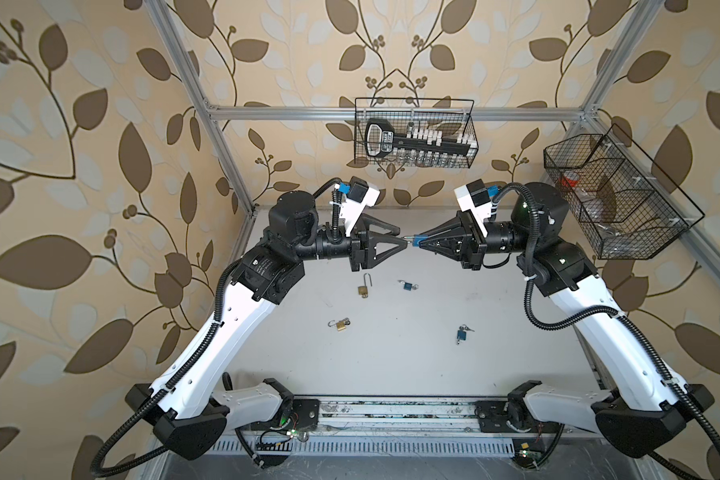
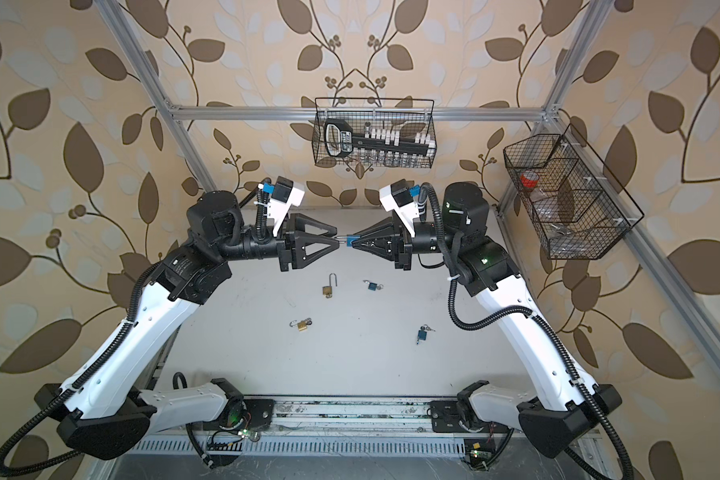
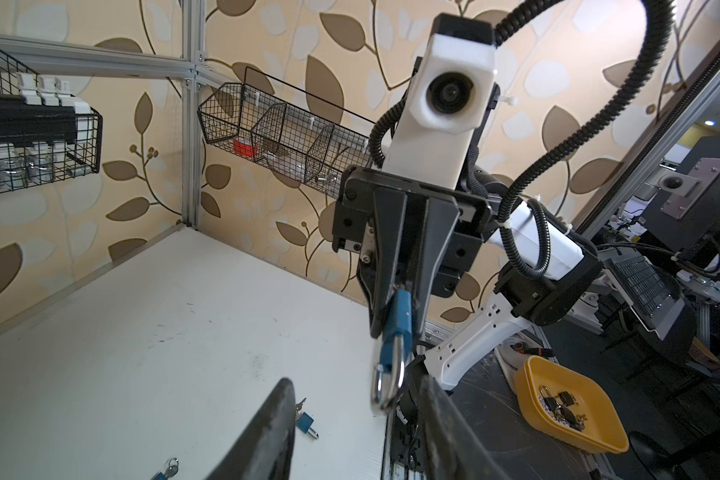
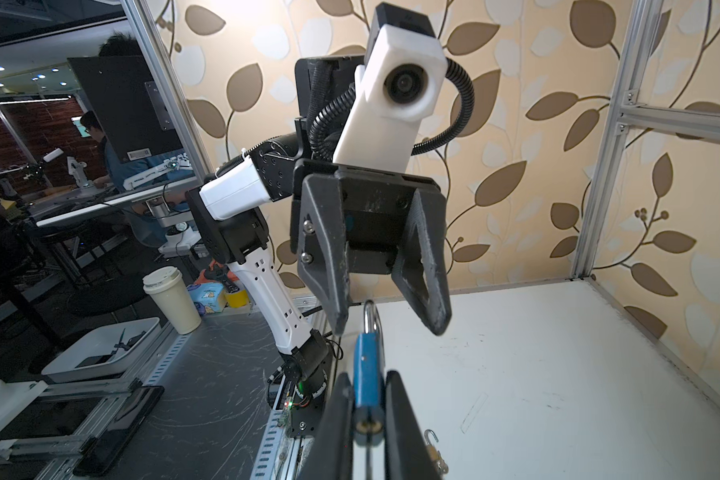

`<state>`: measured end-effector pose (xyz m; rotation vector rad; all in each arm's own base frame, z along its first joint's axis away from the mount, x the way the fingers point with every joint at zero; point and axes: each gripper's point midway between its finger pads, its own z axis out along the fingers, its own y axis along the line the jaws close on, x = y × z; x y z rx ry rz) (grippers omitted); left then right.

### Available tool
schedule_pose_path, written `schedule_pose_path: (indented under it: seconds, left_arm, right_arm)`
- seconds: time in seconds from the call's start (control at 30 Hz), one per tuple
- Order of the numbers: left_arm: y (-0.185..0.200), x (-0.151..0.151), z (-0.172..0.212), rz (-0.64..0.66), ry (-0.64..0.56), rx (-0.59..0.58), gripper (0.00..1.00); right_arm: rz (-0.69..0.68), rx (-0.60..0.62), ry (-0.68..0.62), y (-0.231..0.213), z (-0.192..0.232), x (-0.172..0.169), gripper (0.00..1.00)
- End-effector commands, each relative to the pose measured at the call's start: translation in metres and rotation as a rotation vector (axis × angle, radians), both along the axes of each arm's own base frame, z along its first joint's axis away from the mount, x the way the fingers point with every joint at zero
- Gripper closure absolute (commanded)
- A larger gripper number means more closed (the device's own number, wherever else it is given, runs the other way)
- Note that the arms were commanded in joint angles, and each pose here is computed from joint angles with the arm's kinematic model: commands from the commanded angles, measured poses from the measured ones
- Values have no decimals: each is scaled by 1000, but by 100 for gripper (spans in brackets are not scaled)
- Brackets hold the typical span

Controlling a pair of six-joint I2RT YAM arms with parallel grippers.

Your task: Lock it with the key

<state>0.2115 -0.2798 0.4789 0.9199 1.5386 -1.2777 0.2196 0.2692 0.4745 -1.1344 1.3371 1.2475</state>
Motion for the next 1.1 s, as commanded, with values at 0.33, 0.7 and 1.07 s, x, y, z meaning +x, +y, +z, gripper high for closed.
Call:
schedule_pose_path:
  seconds: [0.33, 0.7, 1.07]
  left_arm:
    - [0, -11, 13, -47, -34, -33, 75]
    - [-3, -9, 10, -54, -17, -30, 77]
    - [-3, -11, 13, -68, -21, -35, 100]
  right_arm:
    - [-5, -10, -1, 2, -5, 0, 100]
    - [4, -4, 11, 2, -4, 0, 100]
    - [-8, -5, 11, 3, -6, 4, 100]
